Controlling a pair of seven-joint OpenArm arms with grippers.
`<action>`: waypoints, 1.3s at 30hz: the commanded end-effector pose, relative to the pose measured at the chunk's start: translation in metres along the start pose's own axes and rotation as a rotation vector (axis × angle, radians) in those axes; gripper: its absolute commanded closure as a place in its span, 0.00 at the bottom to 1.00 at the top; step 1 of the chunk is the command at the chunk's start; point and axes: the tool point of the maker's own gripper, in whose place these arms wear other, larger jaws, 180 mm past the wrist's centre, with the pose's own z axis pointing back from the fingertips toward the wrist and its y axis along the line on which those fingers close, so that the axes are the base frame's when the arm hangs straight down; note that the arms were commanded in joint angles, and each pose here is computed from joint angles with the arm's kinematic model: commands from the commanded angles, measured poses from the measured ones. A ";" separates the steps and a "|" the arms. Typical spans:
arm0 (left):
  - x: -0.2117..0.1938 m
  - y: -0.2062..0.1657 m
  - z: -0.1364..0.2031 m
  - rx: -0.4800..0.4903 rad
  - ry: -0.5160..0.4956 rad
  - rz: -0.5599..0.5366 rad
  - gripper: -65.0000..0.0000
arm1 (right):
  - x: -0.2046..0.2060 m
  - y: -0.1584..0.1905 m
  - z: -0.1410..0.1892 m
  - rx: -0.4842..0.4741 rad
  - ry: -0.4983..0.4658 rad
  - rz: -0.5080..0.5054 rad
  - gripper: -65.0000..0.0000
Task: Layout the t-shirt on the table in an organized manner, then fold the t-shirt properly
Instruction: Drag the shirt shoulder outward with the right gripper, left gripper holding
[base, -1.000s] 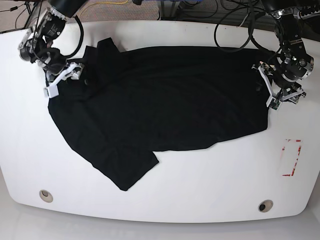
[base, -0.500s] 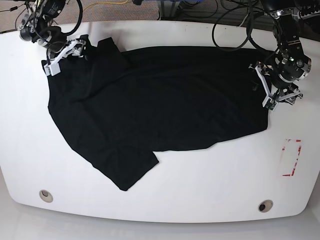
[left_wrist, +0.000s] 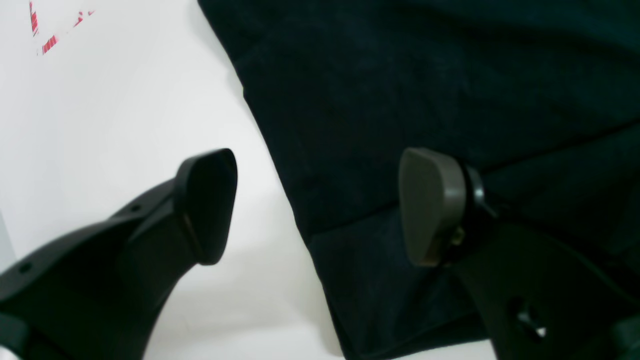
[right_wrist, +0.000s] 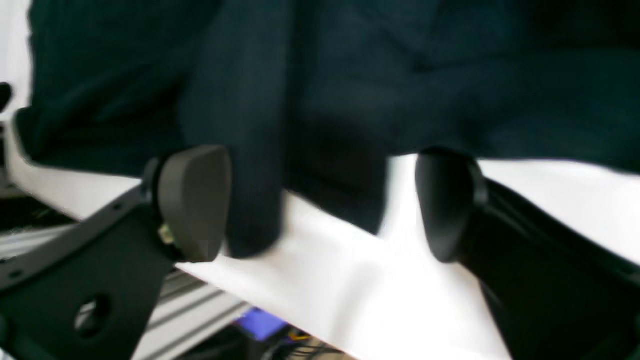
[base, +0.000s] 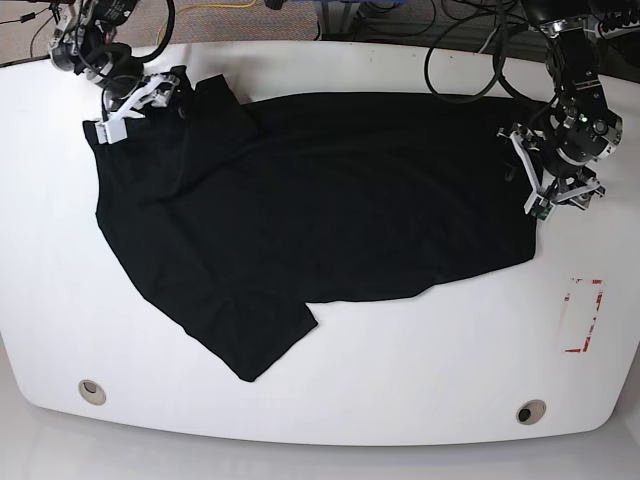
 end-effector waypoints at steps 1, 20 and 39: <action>0.010 0.008 0.004 0.020 -0.035 -0.009 0.26 | -0.009 0.009 -0.007 0.020 0.046 0.015 0.16; 0.010 0.008 0.004 0.021 -0.034 -0.010 0.26 | -0.013 0.030 -0.009 0.049 0.038 0.038 0.93; 0.010 0.008 0.004 0.021 -0.034 -0.010 0.26 | 0.078 0.094 0.003 0.178 -0.163 0.276 0.94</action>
